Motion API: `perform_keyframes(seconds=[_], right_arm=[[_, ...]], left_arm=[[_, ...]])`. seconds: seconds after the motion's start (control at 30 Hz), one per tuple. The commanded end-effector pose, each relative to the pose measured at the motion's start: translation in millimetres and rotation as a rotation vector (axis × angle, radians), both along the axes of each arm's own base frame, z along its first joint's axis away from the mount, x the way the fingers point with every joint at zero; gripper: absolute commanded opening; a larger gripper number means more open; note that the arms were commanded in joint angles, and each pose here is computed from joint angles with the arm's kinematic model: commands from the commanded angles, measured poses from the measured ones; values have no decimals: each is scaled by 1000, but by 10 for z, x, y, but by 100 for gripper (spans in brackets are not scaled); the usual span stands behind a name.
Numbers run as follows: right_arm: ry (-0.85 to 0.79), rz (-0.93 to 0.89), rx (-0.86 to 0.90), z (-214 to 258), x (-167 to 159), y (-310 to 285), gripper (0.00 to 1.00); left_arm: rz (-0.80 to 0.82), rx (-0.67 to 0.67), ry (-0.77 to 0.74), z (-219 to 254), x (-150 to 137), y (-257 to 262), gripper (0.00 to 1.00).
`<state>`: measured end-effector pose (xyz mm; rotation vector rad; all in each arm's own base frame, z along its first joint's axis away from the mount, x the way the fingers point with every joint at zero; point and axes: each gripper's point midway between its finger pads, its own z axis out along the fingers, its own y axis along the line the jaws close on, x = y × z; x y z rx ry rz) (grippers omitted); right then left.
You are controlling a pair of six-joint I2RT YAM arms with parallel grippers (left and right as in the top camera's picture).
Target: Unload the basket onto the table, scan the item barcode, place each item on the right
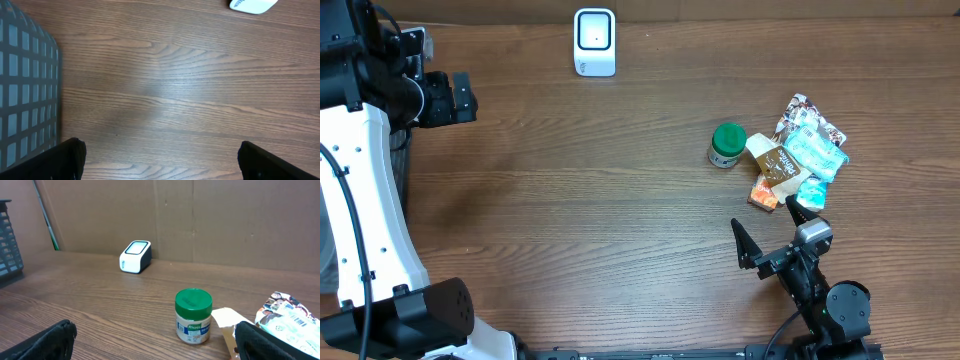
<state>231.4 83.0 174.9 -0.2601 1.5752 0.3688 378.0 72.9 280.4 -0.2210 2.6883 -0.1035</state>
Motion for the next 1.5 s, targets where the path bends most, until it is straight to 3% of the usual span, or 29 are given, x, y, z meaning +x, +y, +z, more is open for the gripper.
perform_keyframes(seconds=[0.0,0.33,0.6,0.83,1.2,1.37,1.47], right_arm=[[-3,-16,4,-15,10,-28,100],[-3,-16,4,-15,10,-28,100],[-3,-16,4,-15,10,-28,100],[-3,-16,4,-15,10,-28,100],[-3,-16,4,-15,10,-28,100],[-3,-16,4,-15,10,-28,100],[-3,-16,4,-15,10,-28,100]], left_arm=[[-22,3,-5,2,3,-10,99],[-25,3,-5,2,6,-20,100],[-27,32,-112,394,-197,-80,99],[-31,55,-198,676,-614,-201,99],[-40,63,-213,416,-1541,-452,100],[-26,109,-301,351,-1719,-452,100],[-32,125,-441,417,-1666,-473,99]])
